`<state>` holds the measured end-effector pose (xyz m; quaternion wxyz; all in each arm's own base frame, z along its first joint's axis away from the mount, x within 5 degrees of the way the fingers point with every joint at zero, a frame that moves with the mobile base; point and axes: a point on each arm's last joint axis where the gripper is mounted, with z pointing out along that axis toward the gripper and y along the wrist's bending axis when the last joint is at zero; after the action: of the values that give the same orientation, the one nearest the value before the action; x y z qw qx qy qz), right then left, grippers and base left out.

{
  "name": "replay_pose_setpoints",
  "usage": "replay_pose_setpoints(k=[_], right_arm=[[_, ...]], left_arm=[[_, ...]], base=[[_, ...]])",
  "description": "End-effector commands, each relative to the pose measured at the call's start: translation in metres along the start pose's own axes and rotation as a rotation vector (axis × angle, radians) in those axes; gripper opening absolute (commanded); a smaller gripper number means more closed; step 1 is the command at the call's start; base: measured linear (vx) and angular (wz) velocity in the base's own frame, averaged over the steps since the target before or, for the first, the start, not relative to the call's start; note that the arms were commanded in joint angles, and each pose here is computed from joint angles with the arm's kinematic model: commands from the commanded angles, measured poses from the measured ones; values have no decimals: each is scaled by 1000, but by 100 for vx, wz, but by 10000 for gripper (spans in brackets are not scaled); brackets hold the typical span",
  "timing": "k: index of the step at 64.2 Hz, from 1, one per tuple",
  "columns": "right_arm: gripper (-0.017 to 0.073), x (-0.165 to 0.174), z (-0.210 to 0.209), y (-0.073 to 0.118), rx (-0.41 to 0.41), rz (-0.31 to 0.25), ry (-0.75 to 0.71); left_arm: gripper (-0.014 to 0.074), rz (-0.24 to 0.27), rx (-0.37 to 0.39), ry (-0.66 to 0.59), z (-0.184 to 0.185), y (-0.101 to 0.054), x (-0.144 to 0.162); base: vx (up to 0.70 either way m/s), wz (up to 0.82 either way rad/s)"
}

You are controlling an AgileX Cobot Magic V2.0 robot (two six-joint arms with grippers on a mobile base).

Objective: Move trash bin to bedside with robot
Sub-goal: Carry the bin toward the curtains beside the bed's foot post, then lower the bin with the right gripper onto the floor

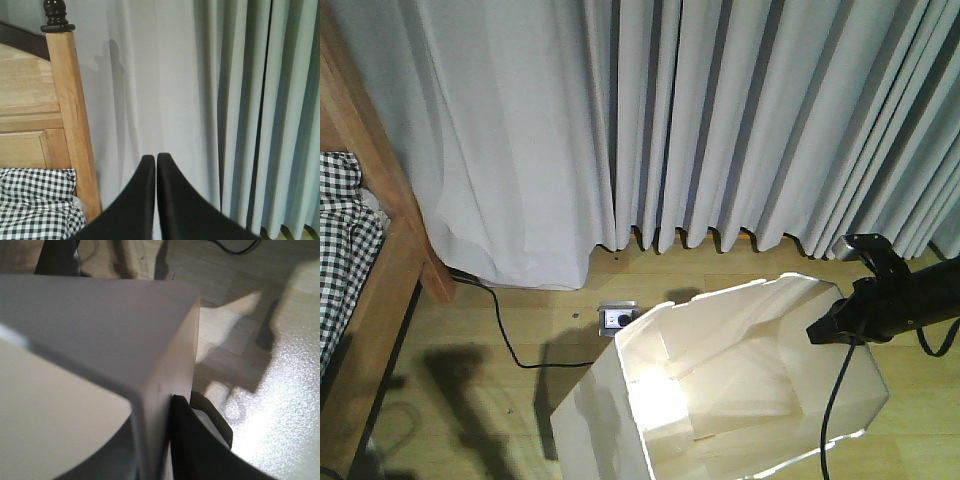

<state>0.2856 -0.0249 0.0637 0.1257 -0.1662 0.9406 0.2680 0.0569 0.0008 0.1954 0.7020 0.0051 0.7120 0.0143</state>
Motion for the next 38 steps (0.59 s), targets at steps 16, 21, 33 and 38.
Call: replay_pose_setpoints(k=[16, 21, 33, 38], right_arm=[[-3, -18, -18, 22, -170, 41, -115], [-3, -20, -18, 20, -146, 60, -133], [-3, -26, -8, 6, 3, 80, -77], [-3, -30, 2, -3, 90, 131, -49]], left_arm=[[-6, -23, 7, -78, -1, 0, -4], [-6, -23, 7, -78, -1, 0, -4], [-6, -23, 7, -78, -1, 0, -4], [-6, -23, 7, -78, -1, 0, -4]], base=[[0, 0], [0, 0], [0, 0], [0, -1]])
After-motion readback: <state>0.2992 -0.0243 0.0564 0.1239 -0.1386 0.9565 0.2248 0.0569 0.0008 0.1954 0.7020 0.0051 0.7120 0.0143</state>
